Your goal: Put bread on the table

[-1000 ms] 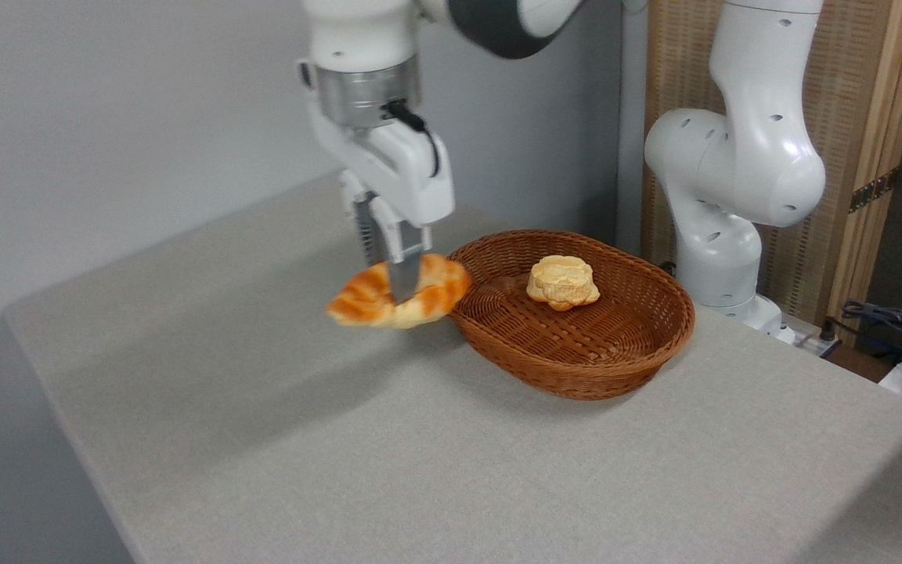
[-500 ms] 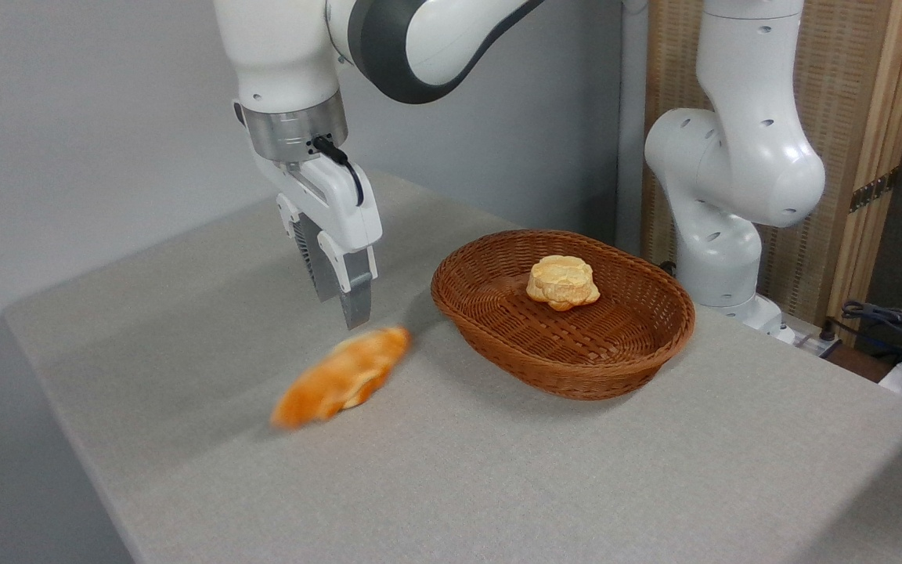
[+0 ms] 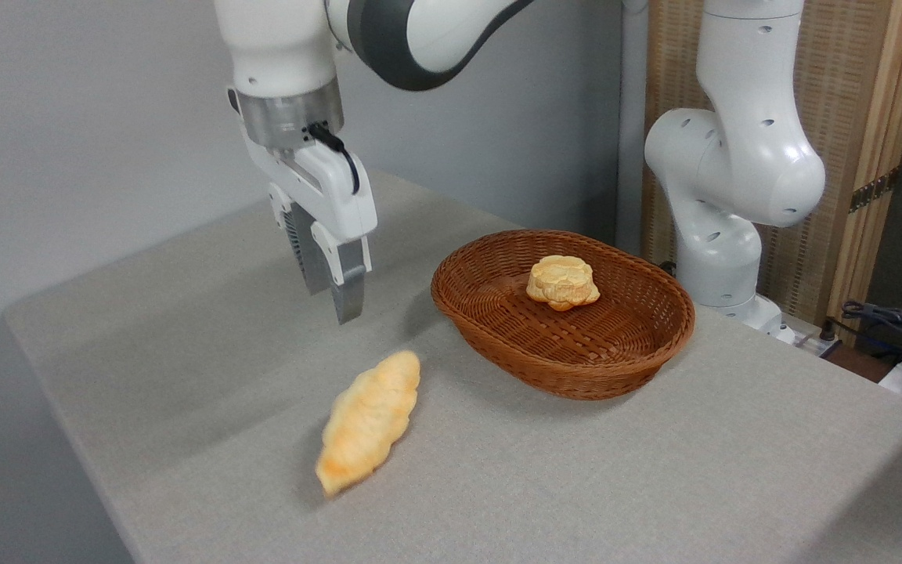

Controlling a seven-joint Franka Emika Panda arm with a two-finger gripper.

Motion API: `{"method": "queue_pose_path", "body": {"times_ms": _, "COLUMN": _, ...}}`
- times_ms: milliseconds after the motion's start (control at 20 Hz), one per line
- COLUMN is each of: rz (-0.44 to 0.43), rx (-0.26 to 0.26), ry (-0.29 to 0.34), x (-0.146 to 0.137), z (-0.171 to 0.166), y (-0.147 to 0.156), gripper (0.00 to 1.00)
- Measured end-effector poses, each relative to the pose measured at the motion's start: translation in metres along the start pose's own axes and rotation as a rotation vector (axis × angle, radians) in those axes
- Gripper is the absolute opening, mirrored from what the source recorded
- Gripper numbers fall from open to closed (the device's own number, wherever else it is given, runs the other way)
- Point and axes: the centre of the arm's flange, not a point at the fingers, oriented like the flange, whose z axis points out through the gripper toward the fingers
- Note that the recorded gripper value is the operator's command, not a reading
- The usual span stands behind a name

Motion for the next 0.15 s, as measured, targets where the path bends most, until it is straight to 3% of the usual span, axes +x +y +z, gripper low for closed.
{"method": "queue_pose_path", "body": {"times_ms": 150, "rz": -0.031, "rx": 0.021, "ry": 0.026, "x": -0.008, "z": -0.016, "y": -0.015, "gripper": 1.0}}
